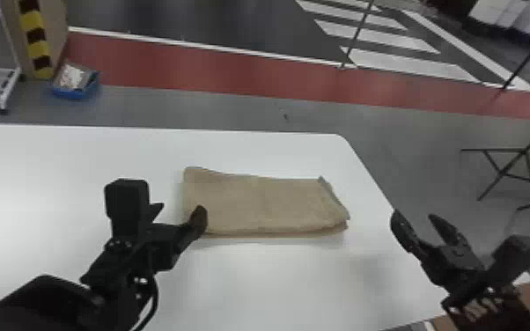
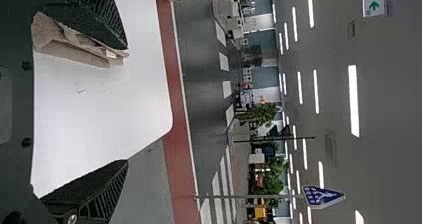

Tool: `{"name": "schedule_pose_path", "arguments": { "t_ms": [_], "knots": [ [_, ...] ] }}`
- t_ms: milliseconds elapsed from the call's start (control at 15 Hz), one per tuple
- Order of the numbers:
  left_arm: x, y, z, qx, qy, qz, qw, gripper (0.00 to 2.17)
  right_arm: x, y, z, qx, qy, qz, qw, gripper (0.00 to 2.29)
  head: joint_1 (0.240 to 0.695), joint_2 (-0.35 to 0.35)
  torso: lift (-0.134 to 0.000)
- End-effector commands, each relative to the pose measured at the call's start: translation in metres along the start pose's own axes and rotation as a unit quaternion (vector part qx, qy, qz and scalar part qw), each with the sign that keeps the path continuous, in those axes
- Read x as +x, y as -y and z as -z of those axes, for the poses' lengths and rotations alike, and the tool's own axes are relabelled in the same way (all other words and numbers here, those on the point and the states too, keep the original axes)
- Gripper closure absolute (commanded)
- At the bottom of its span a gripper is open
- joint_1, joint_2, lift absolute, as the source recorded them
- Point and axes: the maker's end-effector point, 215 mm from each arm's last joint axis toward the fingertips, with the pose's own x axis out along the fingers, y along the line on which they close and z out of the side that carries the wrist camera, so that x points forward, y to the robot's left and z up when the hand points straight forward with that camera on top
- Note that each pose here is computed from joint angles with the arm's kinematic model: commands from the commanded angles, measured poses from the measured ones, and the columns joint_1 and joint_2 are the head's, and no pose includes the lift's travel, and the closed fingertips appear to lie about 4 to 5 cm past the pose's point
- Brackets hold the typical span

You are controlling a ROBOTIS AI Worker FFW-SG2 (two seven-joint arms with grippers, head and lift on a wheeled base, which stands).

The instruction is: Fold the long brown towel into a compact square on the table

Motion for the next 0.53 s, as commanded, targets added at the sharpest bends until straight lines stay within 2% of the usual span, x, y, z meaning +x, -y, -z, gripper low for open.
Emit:
{"name": "schedule_pose_path", "arguments": {
  "t_ms": [0,67,333,467],
  "knots": [
    [0.0110,0.0214,0.0179,0.008,-0.017,0.014,0.9997,0.34,0.0003,-0.0032,0.0069,0.001,-0.005,-0.003,1.0000,0.07,0.695,-0.350,-0.128],
    [0.0124,0.0217,0.0210,0.009,-0.019,0.013,0.9997,0.36,0.0008,-0.0034,0.0052,0.002,-0.003,-0.004,1.0000,0.07,0.695,-0.350,-0.128],
    [0.0106,0.0152,0.0189,0.013,-0.016,0.003,0.9998,0.73,-0.0010,0.0019,0.0041,0.001,-0.001,0.000,1.0000,0.07,0.695,-0.350,-0.128],
    [0.0077,0.0152,0.0198,0.012,-0.016,0.001,0.9998,1.19,0.0004,0.0001,0.0054,0.002,-0.001,-0.001,1.0000,0.07,0.695,-0.350,-0.128]
  ]
}}
